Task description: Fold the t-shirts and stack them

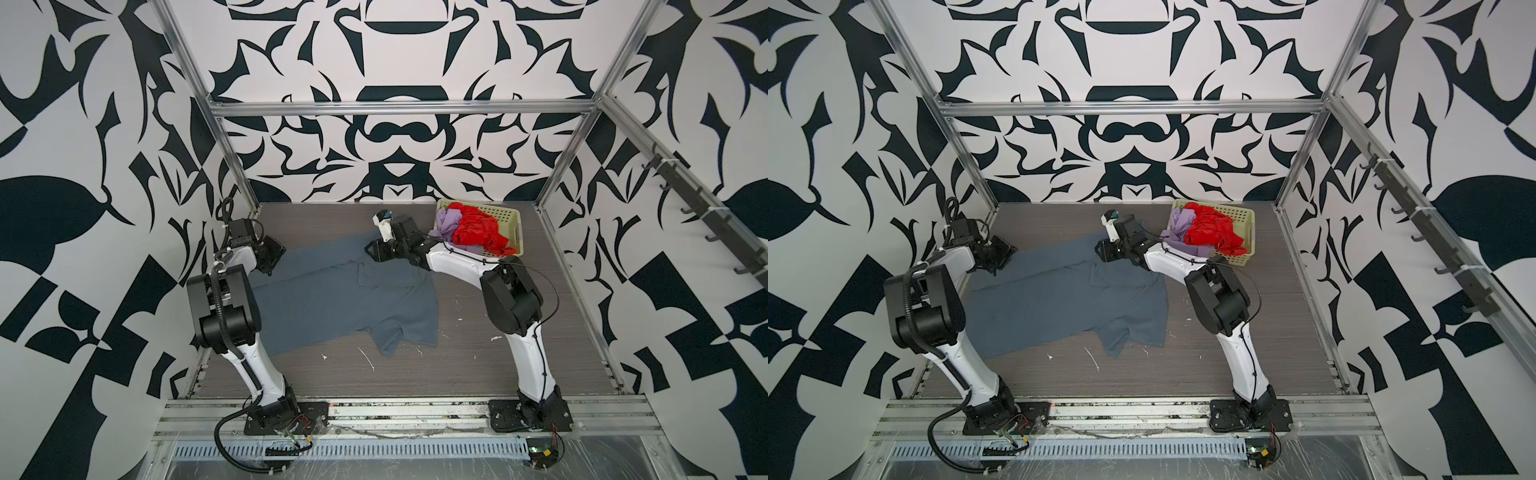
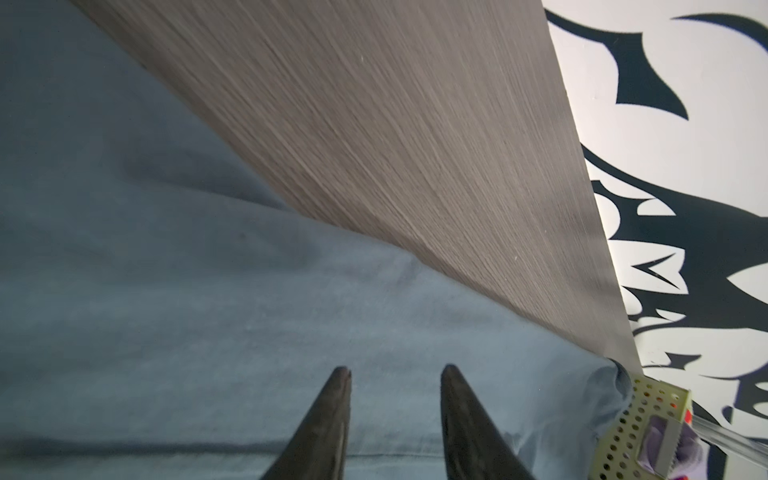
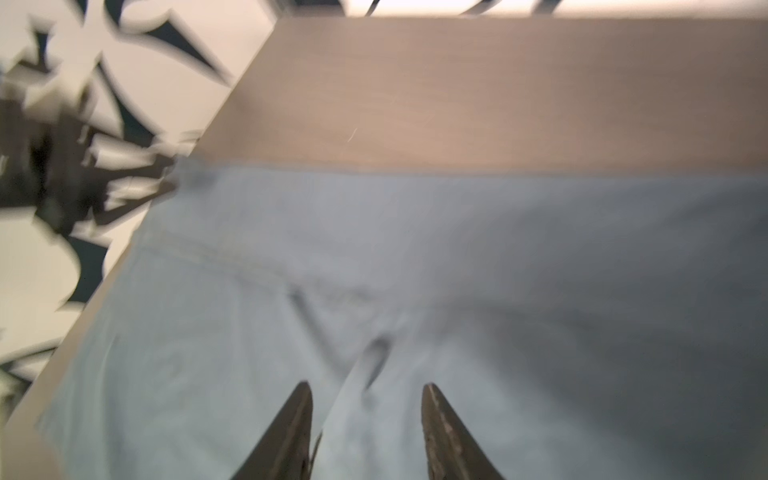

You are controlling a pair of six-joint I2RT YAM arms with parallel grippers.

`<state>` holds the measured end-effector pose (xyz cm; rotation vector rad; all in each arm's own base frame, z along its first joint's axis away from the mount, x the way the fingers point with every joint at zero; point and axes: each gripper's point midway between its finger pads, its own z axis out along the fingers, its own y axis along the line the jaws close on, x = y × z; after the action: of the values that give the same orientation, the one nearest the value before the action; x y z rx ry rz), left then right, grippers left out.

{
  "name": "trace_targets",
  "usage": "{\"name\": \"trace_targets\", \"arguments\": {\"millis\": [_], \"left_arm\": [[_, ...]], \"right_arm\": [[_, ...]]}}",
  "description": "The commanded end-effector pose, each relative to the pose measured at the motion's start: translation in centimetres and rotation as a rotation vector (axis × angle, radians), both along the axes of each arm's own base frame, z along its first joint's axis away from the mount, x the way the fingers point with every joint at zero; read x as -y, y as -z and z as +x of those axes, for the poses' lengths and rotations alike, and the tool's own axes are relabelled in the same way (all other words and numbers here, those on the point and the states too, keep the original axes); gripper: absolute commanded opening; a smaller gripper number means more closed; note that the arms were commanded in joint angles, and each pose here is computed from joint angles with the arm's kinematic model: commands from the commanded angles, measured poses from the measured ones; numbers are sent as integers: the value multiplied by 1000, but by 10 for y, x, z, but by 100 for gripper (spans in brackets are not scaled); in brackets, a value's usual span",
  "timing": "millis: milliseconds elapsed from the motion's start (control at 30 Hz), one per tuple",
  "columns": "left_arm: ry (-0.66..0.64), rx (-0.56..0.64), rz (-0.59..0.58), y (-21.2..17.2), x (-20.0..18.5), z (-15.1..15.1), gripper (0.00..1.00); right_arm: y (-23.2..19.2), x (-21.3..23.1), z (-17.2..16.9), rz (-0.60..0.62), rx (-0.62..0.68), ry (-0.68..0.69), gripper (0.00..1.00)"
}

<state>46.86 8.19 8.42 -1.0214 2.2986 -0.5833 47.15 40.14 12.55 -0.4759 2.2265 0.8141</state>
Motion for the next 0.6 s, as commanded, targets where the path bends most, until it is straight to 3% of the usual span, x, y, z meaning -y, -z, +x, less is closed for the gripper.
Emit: {"name": "trace_targets", "arguments": {"millis": [0,267,567], "left_arm": [[-27,-90,57,16,-10,-19,39],[-46,-162,53,44,-17,-11,40],[-52,-211,-21,81,-21,26,39]], "right_arm": [[19,13,20,-44,-26,78,44],[57,13,55,-46,-90,146,42],[87,26,105,-25,-140,254,41]]}}
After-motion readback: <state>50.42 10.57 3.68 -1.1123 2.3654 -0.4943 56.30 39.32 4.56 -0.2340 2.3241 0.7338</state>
